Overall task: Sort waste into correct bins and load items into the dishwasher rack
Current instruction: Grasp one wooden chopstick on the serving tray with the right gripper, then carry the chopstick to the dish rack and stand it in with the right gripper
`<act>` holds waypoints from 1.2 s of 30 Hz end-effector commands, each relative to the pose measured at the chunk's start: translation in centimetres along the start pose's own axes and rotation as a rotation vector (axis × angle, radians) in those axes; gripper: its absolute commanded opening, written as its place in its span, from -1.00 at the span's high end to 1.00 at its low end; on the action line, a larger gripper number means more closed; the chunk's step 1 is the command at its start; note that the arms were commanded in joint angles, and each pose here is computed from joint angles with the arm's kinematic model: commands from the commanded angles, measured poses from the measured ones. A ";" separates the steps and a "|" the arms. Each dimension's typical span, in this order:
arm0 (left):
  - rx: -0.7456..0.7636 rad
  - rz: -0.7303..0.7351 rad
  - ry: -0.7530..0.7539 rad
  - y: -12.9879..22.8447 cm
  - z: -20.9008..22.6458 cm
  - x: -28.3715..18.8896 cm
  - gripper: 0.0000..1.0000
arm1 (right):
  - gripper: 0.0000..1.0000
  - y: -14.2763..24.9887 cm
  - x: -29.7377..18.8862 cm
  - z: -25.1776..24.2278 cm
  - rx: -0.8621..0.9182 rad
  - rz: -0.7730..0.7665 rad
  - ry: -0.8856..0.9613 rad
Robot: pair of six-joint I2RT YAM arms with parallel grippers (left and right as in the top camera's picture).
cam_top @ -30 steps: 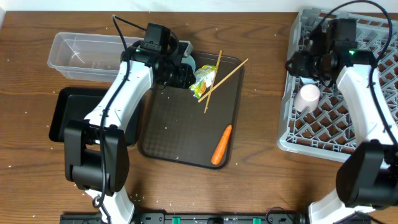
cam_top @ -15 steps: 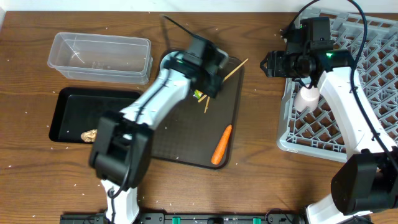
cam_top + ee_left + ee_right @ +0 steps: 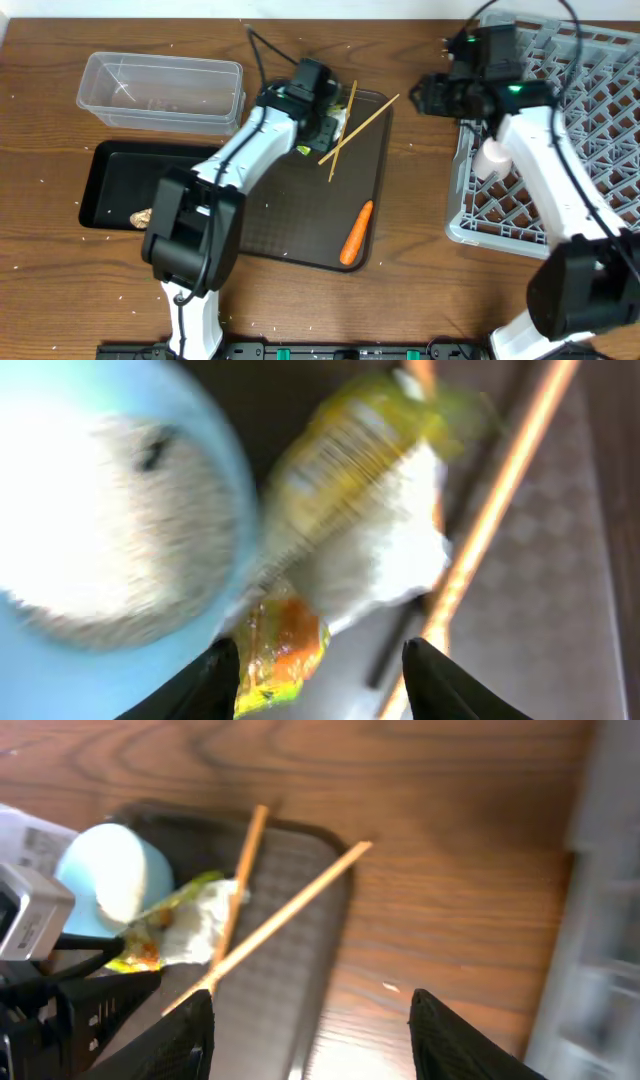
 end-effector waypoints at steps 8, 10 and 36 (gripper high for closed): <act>-0.088 -0.091 -0.026 -1.7 2.4 -5.3 -0.08 | 0.05 4.0 10.5 6.0 0.167 0.154 -0.075; -0.089 -0.080 -0.029 -1.5 2.4 -5.2 -0.08 | 0.09 4.8 11.7 6.3 0.174 0.181 -0.073; -0.092 -0.049 -0.038 -1.0 2.6 -5.2 -0.09 | 0.97 6.8 16.6 5.0 0.214 0.201 -0.041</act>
Point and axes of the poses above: each gripper's point midway between its finger pads, its own x axis out along the fingers, its own z axis along the line the jaws close on, y = z × x, the point moved 8 cm from there along -x, back along the fingers, and after that the axes turned 13 degrees about -x, right-handed, at the moved point
